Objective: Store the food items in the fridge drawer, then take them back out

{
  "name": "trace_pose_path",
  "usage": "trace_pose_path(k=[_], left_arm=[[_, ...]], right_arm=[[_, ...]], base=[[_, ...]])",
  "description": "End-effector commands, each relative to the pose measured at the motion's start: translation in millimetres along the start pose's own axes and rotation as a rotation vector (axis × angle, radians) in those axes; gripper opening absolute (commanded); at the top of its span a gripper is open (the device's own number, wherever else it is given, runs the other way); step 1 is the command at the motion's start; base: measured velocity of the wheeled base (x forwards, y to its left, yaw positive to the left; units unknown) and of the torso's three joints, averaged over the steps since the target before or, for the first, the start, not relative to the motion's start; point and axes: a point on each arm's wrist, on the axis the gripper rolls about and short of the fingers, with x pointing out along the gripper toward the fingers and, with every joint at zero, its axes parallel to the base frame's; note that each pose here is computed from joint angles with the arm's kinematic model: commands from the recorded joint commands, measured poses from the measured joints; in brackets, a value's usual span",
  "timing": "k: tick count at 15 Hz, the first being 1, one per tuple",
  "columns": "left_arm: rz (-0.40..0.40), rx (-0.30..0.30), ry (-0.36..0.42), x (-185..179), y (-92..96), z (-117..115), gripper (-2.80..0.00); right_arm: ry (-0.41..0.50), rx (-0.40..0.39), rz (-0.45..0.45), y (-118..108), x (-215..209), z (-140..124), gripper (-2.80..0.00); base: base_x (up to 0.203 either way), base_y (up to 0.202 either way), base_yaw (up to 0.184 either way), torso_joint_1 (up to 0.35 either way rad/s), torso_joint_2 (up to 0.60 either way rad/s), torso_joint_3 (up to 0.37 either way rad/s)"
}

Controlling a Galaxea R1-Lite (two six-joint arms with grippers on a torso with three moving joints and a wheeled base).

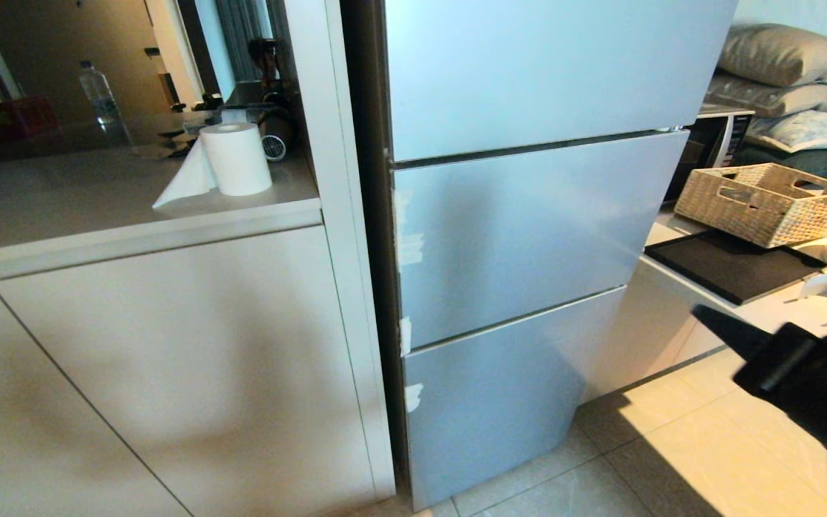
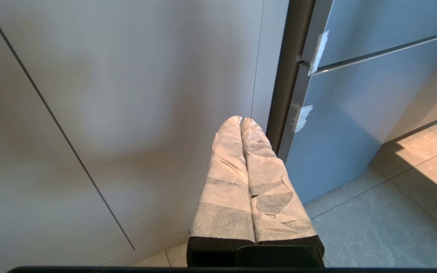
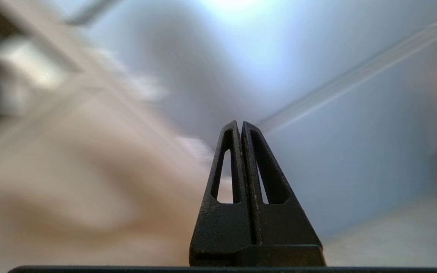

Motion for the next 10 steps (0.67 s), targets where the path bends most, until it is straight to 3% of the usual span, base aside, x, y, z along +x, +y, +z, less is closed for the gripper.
trace_pose_path(k=[1, 4, 6, 8, 10], left_arm=[[0.001, 0.000, 0.003, 0.2, 0.0, -0.4, -2.80], [0.001, 0.000, 0.003, 0.2, 0.0, -0.4, -2.80], [0.001, 0.000, 0.003, 0.2, 0.0, -0.4, -2.80], [0.001, 0.000, 0.003, 0.2, 0.0, -0.4, -2.80], [0.001, 0.000, 0.003, 0.2, 0.0, -0.4, -2.80]], right_arm=[[-0.139, -0.074, -0.051, -37.9, -74.6, 13.7, -2.80], [-0.083, -0.287, -0.122, -69.6, -127.3, -22.2, -2.80], [0.024, -0.412, -0.151, -86.5, -146.1, -54.5, -2.80], [0.220, -0.453, -0.194, -100.5, -151.4, -82.4, -2.80], [0.235, -0.485, -0.171, -100.9, -151.3, -83.4, -2.80]], base=[[0.000, 0.000, 0.000, 0.000, 0.00, 0.000], [0.000, 0.000, 0.000, 0.000, 0.00, 0.000], [0.000, 0.000, 0.000, 0.000, 0.00, 0.000], [0.000, 0.000, 0.000, 0.000, 0.00, 0.000], [0.000, 0.000, 0.000, 0.000, 0.00, 0.000]])
